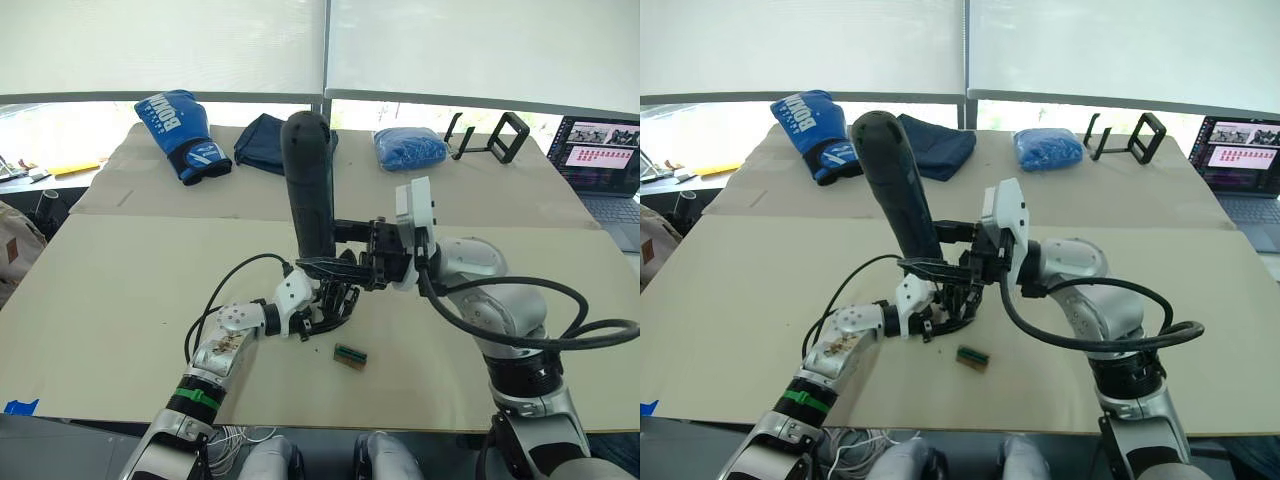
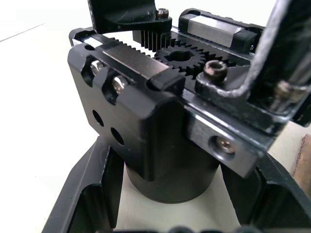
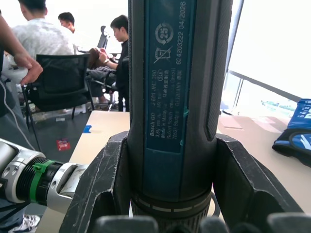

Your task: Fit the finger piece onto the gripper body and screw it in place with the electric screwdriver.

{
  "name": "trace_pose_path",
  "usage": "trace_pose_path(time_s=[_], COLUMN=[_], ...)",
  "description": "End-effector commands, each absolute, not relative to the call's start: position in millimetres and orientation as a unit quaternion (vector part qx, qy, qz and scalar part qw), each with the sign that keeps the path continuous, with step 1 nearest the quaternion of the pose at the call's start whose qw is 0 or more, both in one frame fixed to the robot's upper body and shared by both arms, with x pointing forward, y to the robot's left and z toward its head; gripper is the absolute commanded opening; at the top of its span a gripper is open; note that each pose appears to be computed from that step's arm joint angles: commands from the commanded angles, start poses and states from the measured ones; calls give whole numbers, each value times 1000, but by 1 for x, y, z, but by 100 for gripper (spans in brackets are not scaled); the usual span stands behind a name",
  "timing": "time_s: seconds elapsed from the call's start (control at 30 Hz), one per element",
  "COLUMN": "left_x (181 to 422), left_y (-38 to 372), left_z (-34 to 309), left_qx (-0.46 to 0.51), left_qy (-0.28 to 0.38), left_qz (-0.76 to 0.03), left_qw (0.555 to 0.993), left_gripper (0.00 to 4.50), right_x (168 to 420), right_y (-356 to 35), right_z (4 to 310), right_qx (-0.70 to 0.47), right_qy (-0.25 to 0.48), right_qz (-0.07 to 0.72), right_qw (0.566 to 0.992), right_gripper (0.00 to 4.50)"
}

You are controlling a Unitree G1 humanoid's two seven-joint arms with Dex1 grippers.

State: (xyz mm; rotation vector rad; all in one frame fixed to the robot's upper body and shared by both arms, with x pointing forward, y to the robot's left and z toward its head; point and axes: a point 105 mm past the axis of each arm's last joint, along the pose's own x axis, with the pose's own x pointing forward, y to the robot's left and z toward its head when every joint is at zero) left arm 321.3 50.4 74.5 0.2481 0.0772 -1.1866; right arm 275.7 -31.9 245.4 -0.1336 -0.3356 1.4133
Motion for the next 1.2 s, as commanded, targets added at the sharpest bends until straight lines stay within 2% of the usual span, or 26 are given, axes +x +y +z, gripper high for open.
trace_pose_path(time_s=[0.03,0.43,1.2], left_x=[316,317,318], left_y=[53,54,56], left_z=[59,59,59], left_qx=[111,112,111], left_qy=[72,74,74], left_qz=[-564,-564,-559], left_qw=[815,815,818], left_gripper=[232,232,232], right_x=[285,291,288], right_y=[-39,-27,-24], right_z=[240,211,188], right_qx=[-50,-67,-68], right_qy=[-142,-107,-92], right_qz=[626,618,613], right_qw=[766,776,782], right_gripper=[194,194,194])
